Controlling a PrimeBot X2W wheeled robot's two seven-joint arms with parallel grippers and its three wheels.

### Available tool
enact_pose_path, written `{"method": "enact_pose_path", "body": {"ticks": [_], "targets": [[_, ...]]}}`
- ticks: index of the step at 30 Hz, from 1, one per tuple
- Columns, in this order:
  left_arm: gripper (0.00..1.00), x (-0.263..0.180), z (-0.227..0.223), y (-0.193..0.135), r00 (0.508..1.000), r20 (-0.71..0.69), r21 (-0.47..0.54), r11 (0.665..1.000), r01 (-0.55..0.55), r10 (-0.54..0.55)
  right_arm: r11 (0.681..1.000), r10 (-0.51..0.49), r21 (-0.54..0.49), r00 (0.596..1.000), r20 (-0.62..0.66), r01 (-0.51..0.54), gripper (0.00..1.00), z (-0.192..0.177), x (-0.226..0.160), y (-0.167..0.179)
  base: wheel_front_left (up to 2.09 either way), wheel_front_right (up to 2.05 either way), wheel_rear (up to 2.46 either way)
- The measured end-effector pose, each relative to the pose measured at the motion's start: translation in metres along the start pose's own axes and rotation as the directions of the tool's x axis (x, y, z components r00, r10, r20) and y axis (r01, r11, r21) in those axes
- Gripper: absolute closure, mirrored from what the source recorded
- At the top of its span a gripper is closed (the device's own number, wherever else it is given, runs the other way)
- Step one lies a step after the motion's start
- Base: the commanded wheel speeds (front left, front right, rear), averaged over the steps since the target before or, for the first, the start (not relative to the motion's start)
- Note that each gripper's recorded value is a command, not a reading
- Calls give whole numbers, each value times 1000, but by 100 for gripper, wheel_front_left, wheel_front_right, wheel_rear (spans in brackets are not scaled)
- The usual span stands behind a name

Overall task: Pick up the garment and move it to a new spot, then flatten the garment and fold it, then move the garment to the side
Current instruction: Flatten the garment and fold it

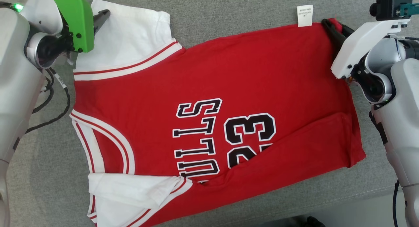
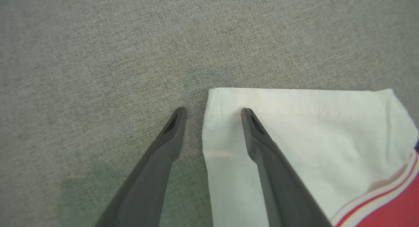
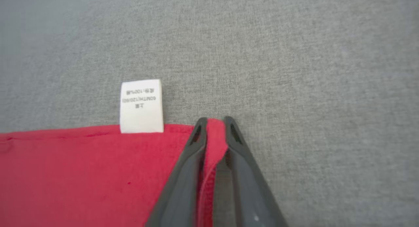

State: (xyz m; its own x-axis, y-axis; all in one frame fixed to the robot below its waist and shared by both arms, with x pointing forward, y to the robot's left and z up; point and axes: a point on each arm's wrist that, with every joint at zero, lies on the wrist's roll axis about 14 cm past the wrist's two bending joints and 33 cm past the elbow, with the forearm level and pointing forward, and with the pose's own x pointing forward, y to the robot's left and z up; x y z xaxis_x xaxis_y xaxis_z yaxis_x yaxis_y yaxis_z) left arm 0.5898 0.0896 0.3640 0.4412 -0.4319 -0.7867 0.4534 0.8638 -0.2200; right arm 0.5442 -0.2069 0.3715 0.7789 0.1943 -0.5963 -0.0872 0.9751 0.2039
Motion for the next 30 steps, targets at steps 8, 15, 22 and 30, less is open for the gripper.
{"method": "enact_pose_path", "body": {"ticks": [8,15,22,30], "targets": [[100,-16,7,4,998,51,11,999,-31,30,1000,0,9,997,74,0,100,12,-6,3,0,0,0],[100,-47,13,18,991,102,1,996,-88,88,999,-50,26,991,121,47,100,17,-20,-10,0,0,0],[100,-73,13,5,987,142,-19,997,-70,72,1000,-30,9,988,152,29,100,27,-30,5,0,0,0],[100,-107,-5,-34,997,74,-21,999,33,-32,1000,-8,-24,991,137,11,100,22,-54,13,0,0,0]]}}
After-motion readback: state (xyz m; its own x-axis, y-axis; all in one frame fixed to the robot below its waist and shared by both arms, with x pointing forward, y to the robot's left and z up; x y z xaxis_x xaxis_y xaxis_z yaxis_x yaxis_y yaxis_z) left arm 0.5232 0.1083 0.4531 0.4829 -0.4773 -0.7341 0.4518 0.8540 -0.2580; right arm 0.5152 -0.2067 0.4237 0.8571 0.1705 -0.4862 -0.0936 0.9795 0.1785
